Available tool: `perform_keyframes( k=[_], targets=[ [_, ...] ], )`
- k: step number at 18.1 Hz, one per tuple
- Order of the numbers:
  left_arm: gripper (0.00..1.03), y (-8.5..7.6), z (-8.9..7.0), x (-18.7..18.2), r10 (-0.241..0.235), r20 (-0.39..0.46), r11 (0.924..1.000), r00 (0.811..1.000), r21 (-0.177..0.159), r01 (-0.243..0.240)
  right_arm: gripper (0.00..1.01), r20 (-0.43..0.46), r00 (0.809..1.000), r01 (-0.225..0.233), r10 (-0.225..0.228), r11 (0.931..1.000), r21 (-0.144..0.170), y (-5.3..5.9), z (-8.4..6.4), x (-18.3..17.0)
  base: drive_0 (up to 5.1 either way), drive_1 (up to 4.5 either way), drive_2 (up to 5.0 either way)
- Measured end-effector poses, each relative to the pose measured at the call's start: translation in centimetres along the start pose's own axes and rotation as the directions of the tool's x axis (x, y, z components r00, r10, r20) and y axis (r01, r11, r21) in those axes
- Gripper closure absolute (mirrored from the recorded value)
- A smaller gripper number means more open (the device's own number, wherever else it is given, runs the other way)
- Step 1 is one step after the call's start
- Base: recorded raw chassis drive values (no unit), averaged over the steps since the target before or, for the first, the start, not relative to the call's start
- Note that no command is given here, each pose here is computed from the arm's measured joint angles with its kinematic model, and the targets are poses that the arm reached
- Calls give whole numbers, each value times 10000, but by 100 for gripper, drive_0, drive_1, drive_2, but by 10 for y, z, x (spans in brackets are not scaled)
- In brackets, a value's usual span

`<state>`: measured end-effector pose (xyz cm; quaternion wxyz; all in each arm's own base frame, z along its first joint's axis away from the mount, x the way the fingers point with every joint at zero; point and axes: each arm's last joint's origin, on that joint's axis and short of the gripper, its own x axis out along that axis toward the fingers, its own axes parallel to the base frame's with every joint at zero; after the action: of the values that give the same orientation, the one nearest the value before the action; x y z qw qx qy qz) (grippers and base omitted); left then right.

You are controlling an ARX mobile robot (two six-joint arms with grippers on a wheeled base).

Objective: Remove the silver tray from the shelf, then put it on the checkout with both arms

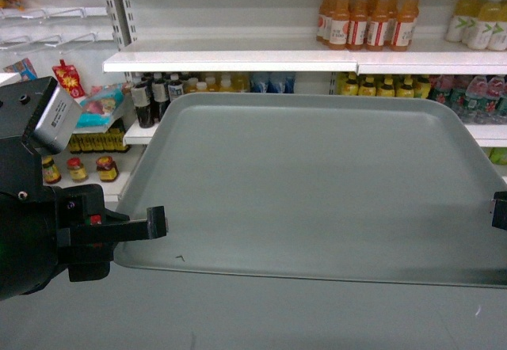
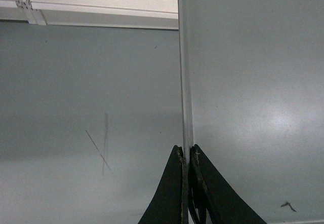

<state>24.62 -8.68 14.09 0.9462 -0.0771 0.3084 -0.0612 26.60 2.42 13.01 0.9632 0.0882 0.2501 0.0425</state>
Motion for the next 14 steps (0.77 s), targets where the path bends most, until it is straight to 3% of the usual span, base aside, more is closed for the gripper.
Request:
perform_keyframes(
  k=[14],
  targets=[
    [100,0,0,0,-5,26,10000,10000,-3,5,98,17,10000,-11,11,10000,-1,0,0,0,5,-428,439]
  ],
)
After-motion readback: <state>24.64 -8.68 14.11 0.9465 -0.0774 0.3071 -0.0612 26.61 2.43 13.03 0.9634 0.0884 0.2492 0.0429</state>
